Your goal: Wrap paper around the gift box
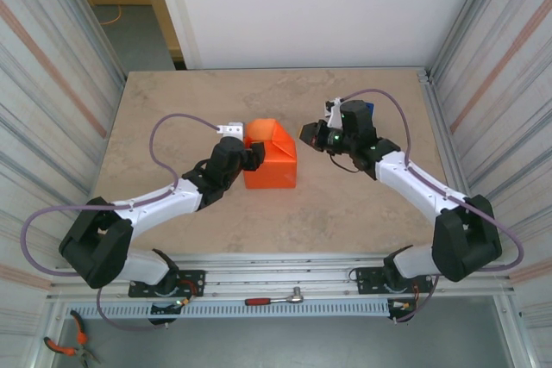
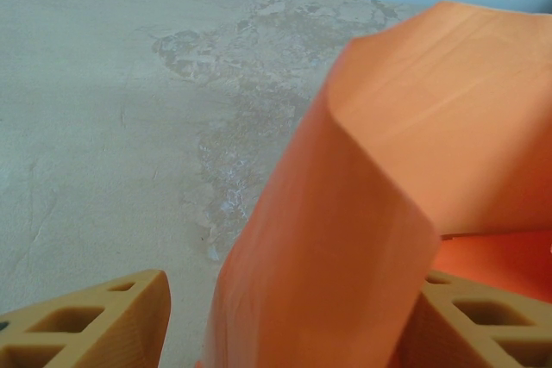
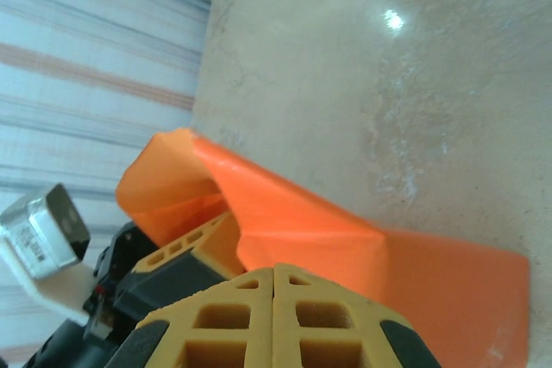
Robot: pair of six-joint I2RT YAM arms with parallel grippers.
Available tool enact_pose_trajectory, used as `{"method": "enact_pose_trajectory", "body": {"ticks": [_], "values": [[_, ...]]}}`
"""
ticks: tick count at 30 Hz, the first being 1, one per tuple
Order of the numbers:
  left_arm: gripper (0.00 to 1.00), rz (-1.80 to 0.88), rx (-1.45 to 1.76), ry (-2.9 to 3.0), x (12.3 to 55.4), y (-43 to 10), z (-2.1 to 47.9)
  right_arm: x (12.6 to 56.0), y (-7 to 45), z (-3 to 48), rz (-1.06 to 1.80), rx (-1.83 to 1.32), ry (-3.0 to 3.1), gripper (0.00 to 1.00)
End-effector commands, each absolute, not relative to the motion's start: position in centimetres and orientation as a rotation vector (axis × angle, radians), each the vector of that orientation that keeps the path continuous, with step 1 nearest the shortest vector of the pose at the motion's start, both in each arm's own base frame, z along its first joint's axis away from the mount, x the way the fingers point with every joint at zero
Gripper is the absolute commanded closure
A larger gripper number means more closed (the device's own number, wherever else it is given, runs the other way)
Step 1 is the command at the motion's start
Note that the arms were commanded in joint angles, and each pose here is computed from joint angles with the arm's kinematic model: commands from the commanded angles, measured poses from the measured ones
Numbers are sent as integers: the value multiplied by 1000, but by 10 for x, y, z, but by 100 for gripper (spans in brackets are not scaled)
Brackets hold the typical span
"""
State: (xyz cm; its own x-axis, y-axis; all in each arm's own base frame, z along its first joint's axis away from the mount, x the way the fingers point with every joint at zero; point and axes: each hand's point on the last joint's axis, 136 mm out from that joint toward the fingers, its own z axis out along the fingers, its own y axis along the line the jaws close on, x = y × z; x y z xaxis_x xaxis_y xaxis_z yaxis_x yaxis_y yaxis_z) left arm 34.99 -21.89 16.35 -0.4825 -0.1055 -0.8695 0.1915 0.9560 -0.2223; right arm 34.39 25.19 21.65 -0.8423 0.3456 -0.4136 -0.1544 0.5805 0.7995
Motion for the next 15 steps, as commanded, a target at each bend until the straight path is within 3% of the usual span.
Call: {"method": "enact_pose_trajectory", "body": {"ticks": [1, 15], "values": [[32, -293, 84, 2103, 345, -215, 148, 357, 259, 221, 1260, 176, 2256, 100], [33, -297, 83, 2101, 345, -215, 149, 351, 306, 193, 1295, 93, 2331, 100]]}}
